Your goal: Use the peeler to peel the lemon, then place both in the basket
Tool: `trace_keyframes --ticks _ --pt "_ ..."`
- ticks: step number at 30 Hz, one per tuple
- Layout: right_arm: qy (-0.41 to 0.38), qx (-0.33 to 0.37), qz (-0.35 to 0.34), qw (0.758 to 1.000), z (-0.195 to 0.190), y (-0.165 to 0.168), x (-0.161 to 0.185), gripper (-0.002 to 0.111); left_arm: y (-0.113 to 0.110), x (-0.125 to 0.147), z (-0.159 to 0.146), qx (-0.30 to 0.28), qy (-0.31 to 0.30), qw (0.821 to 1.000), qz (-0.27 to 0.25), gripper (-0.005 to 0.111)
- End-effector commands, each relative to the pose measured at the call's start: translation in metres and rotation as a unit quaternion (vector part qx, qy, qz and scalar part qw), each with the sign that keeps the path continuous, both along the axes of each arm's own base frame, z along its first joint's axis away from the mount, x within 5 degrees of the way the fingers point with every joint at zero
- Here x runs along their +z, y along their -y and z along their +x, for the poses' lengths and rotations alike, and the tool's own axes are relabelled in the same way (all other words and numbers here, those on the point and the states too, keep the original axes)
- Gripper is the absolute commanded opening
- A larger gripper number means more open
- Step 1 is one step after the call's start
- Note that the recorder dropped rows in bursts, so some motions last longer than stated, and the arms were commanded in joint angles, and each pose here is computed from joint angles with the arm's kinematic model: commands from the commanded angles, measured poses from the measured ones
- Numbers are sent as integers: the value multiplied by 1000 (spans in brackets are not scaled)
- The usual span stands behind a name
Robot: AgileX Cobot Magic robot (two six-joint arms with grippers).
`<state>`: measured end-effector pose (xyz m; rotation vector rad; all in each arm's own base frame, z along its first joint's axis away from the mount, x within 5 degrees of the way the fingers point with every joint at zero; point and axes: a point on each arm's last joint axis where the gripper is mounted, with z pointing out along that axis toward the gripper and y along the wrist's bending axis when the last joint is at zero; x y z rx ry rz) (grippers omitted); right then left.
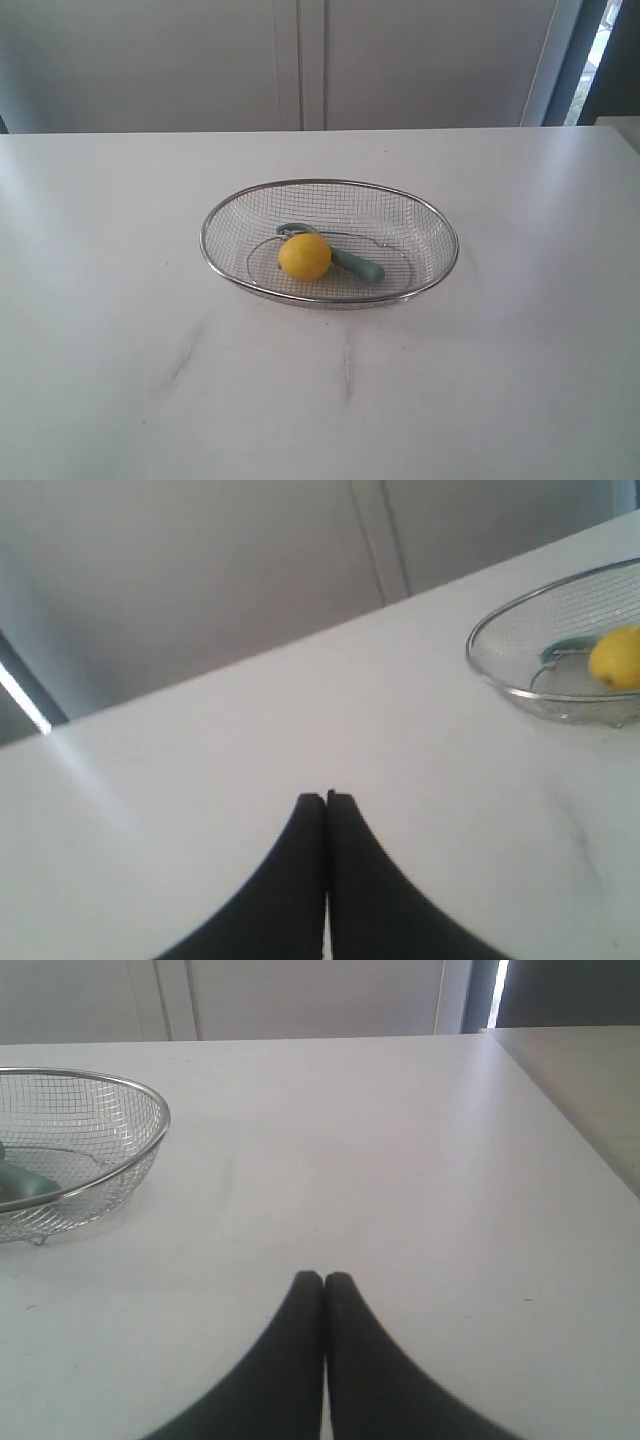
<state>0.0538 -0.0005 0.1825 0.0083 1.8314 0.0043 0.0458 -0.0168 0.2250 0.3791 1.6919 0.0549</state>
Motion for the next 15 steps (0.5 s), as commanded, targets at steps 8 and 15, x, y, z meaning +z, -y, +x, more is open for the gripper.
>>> trace_keyframes --ticks 8,15 --pt "6 1 1 1000 0 0 0 0 -10 -56 7 79 -97 988 -91 0" --pt "6 1 1 1000 0 0 0 0 -10 -55 7 80 -92 989 -89 0"
